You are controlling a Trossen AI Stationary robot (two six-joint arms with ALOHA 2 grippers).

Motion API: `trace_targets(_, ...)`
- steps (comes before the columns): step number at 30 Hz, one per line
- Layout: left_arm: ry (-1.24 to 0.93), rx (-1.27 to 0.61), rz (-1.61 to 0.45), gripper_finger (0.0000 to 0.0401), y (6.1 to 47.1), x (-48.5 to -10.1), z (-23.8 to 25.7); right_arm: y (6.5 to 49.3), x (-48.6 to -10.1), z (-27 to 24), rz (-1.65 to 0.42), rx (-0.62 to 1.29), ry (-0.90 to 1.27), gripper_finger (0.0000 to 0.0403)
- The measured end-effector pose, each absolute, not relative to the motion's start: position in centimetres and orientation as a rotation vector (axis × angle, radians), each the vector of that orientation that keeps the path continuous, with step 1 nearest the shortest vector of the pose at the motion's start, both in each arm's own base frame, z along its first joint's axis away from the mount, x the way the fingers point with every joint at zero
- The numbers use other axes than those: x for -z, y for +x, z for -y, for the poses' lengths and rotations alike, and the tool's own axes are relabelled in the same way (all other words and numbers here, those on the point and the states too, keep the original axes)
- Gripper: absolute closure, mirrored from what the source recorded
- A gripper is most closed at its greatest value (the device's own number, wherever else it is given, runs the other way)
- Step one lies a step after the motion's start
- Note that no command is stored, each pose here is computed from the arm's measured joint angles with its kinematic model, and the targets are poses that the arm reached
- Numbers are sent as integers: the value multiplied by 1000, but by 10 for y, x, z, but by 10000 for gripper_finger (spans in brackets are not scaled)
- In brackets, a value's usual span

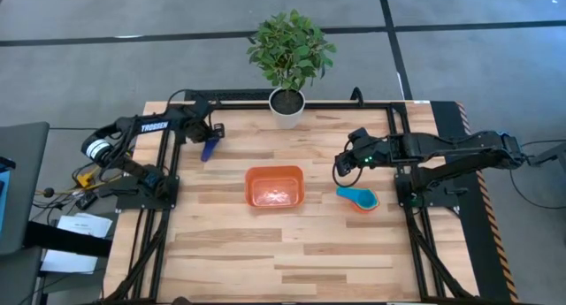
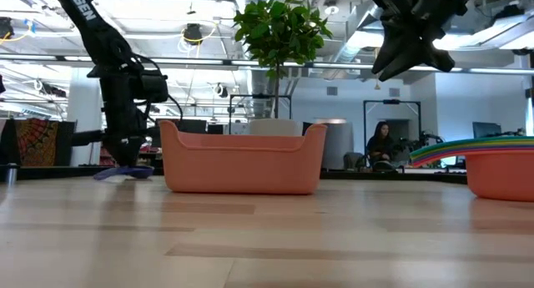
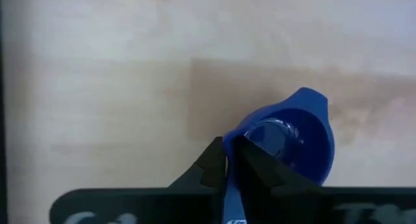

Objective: Nest measuring cups in basket
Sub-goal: Stack the purple measuring cup on top of the light blue measuring cup

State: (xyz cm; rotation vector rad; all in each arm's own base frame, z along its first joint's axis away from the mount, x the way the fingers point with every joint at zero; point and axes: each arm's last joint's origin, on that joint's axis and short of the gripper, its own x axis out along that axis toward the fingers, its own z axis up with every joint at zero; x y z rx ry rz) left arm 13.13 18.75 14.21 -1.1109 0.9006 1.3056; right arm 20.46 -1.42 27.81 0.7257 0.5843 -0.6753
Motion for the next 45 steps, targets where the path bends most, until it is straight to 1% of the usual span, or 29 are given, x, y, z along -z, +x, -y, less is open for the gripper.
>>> trace_targets(6,-1063,-1182,-917,397,145,-157,-165,205,-278,14,-595,656,732,285)
trace_targets(11,-886,-1064,-904,397,153,-182,-140,205,-278,9,-619,609,741,285)
trace_targets(18,-694,-780,-773,397,162,-224,-104,205,-278,2,-630,578,738,289)
trace_targets(24,-490,-521,-674,397,186,-265,-68,205,-278,2,-642,560,750,300)
trace_targets(31,-380,-437,-595,397,240,-292,-46,198,-290,0,-689,509,801,311)
trace_targets(38,-304,-382,-599,397,316,-304,-44,173,-328,-12,-740,505,836,312)
trace_targets(42,-266,-327,-598,397,362,-309,-44,160,-338,-23,-776,495,880,312)
trace_targets(45,-254,-298,-575,397,393,-315,-42,158,-338,-29,-755,519,887,311)
